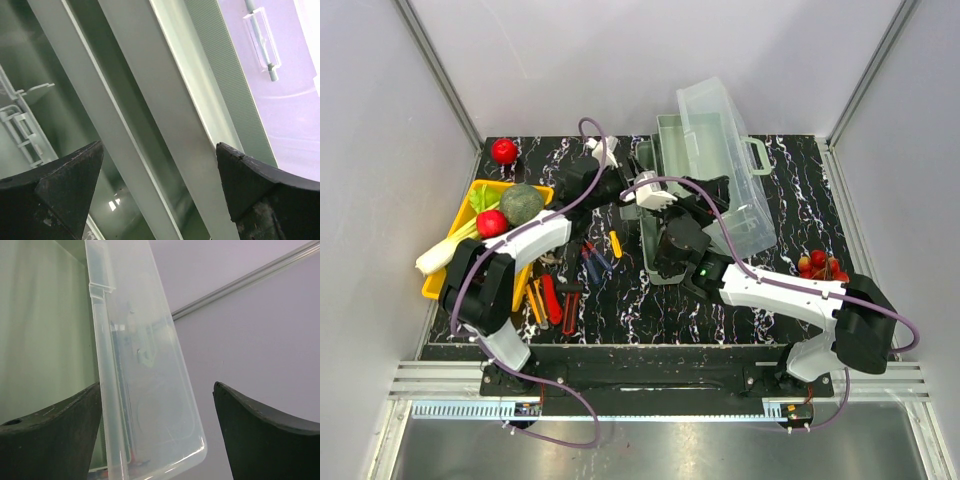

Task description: Pack the tool kit

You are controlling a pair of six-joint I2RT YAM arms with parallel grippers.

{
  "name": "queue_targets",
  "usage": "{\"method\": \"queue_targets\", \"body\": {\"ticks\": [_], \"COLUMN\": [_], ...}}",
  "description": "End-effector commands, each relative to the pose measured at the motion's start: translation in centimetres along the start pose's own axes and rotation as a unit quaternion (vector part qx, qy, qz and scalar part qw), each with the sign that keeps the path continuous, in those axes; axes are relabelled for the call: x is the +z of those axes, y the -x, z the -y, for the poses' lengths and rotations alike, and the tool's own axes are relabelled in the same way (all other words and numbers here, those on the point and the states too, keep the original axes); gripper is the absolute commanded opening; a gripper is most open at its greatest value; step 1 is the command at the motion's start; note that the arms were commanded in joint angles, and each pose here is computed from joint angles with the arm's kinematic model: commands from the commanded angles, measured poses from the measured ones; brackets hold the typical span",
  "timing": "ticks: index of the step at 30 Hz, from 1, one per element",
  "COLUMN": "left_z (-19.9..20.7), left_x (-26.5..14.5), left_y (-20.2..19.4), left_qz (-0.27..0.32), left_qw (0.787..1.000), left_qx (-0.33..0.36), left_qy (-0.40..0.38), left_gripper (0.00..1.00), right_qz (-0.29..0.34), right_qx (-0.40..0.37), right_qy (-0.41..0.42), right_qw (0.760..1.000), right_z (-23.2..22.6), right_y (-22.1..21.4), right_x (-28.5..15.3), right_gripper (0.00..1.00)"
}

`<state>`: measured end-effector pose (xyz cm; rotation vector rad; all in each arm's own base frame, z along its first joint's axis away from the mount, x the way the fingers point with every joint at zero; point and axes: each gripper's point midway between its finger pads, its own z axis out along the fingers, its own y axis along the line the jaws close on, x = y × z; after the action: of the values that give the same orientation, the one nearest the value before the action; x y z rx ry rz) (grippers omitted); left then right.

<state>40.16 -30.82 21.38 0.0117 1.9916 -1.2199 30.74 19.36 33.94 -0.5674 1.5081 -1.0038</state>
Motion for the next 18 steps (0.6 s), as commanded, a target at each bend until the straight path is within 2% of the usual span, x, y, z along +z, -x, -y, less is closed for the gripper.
{"method": "queue_targets", "body": {"ticks": [1,10,14,18], "left_z": [2.6,0.5,-3.4,-5.7], "left_x": [-1.9,-3.6,-3.7,-3.8], "left_y": [2.6,3.2,1.1,-2.4], "left_qz": [0.038,0.054,0.015,-0.031], "left_qw": [0.998,0.998,0.994,0.988], "left_qx": [0.028,0.024,-0.018,-0.056], "left_qy": [-0.036,0.017,0.109,0.141], "left_gripper": [0.99,0.99,0.99,0.97], "right_qz": [0.007,-0.008,-0.022,-0.039], "right_qx": [0.091,0.152,0.171,0.203], "right_qy": [-0.025,-0.029,-0.020,0.005], "right_qw": [0.995,0.988,0.985,0.978], "right_z": [3.9,4.7,4.6,4.1], "right_y": [1.0,-0.4,-1.3,-2.8], "right_x": [-0.2,-0.3,-0.2,0.1], "right_gripper": [0.93,0.92,0.92,0.92]}}
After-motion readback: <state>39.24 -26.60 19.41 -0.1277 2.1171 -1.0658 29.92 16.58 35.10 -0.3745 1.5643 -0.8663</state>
